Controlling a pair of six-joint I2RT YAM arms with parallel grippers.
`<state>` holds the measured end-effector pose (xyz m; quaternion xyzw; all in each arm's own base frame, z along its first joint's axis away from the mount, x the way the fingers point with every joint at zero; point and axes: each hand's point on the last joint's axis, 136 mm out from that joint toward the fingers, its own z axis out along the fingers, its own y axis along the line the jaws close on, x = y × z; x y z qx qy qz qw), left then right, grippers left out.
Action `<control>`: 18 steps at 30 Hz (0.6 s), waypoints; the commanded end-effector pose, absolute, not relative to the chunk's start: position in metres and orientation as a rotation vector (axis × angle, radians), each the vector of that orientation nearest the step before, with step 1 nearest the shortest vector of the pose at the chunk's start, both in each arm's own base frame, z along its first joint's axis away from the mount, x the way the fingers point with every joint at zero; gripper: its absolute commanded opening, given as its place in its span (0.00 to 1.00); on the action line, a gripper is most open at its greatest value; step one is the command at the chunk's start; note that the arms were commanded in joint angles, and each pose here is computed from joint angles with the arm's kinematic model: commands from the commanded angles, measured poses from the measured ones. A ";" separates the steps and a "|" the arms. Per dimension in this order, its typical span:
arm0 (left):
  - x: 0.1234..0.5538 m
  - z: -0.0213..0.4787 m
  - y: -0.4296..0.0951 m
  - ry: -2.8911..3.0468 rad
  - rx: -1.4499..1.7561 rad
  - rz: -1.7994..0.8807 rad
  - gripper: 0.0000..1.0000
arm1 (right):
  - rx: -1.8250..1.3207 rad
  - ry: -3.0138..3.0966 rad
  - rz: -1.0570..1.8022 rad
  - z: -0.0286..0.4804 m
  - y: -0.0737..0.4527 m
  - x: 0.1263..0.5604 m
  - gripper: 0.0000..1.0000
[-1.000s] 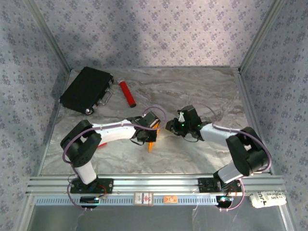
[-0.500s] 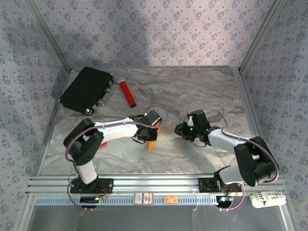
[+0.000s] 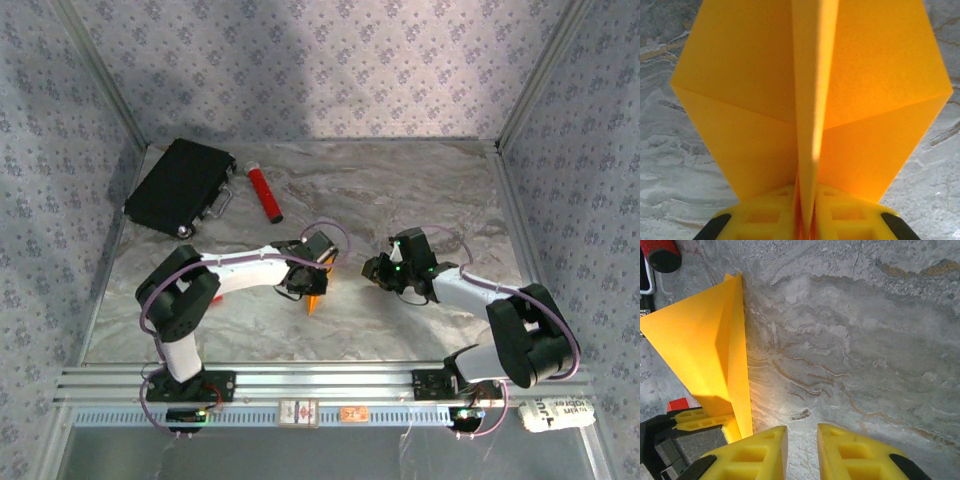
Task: Fold a paper plane with a square sheet of paper (pick it up from the middle)
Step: Move a paper plane to the center of the table.
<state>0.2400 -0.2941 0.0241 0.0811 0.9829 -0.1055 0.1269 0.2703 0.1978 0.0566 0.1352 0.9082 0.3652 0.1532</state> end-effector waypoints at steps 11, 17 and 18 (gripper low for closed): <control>0.236 0.009 -0.296 2.888 0.205 -0.256 0.21 | 0.381 2.615 1.036 0.055 0.194 0.267 0.24; 0.233 0.004 -0.298 2.862 0.131 -0.190 0.27 | 0.369 2.614 1.043 0.057 0.192 0.265 0.24; 0.233 0.004 -0.298 2.852 0.122 -0.172 0.28 | 0.368 2.613 1.047 0.056 0.191 0.264 0.24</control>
